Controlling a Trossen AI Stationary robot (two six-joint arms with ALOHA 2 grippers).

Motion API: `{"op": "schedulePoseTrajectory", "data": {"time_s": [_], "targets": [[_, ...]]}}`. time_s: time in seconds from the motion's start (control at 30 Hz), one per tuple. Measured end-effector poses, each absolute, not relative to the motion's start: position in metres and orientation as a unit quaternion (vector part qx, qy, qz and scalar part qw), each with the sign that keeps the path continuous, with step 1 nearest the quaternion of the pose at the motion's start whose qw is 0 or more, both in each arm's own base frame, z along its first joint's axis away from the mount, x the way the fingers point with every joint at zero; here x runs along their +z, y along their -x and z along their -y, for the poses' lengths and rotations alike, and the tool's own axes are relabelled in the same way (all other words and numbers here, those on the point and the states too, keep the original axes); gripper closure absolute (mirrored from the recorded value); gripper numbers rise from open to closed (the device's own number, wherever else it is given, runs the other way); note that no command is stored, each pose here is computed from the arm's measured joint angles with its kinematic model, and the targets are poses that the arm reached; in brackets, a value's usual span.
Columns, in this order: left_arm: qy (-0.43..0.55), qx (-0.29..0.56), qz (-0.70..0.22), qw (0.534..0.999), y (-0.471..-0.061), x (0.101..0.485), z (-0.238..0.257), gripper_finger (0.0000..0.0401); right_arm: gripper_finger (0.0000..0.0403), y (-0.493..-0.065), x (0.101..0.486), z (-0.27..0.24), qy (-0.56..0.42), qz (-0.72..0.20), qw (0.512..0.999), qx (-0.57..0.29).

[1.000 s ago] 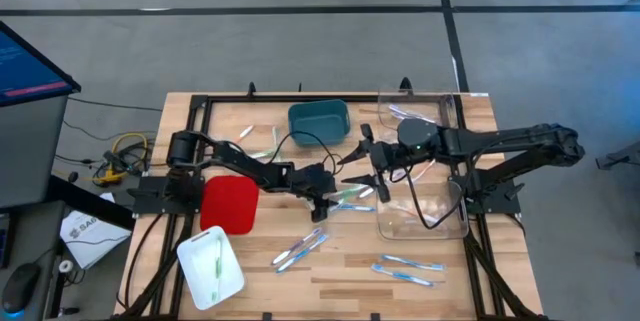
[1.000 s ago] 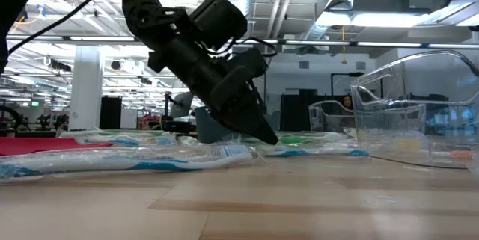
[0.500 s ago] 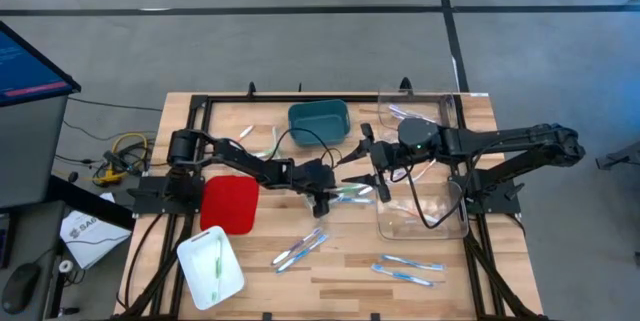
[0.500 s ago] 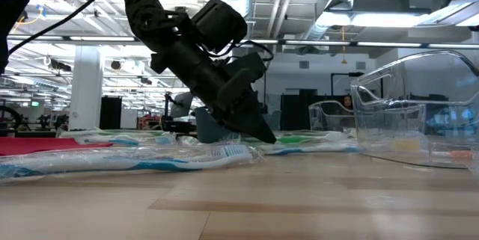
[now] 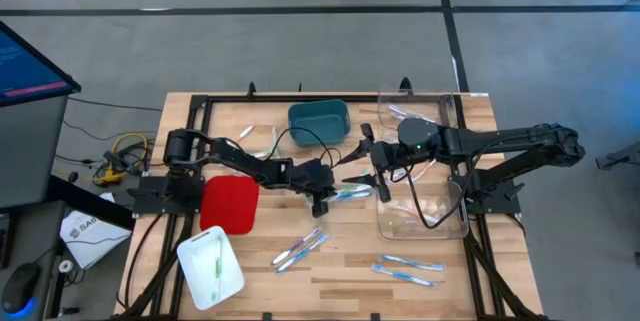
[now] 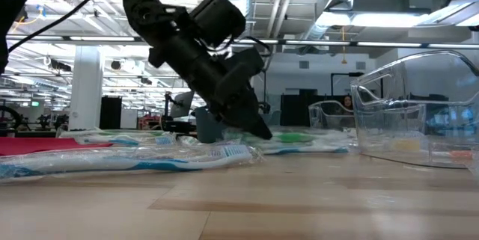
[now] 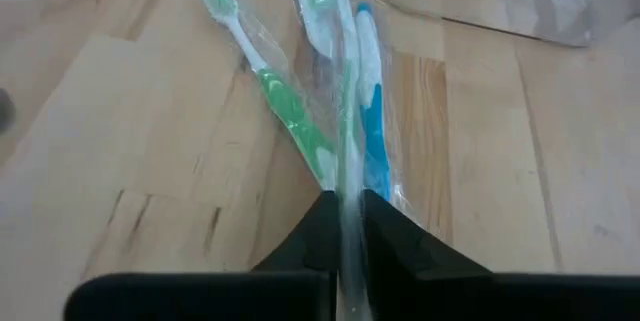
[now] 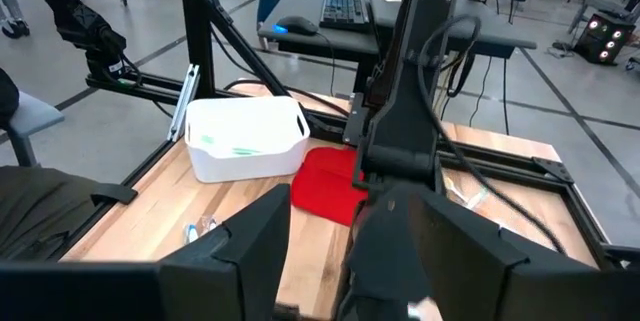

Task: Pick & Place Toothbrushes
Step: Put the green toothbrush into the white bin

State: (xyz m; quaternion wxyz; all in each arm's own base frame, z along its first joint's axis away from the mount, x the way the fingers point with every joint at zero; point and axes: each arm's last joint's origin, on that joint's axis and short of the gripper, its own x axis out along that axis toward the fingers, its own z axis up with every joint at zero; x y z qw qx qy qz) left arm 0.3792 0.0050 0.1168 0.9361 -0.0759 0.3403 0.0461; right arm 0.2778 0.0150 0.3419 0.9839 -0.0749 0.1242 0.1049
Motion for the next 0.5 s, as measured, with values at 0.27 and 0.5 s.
{"op": "schedulePoseTrajectory", "data": {"time_s": [0.27, 0.5], "targets": [[0.05, 0.087, -0.307, 0.946, -0.363, 0.147, 0.003, 0.0386, 0.0207, -0.278, 0.345, -0.021, 0.102, -0.106, 0.982, 0.118], [0.046, 0.151, -0.247, 0.956, -0.324, 0.182, -0.001, 0.0386, 0.0208, -0.275, 0.355, -0.043, 0.139, -0.048, 0.977, 0.152]]}}
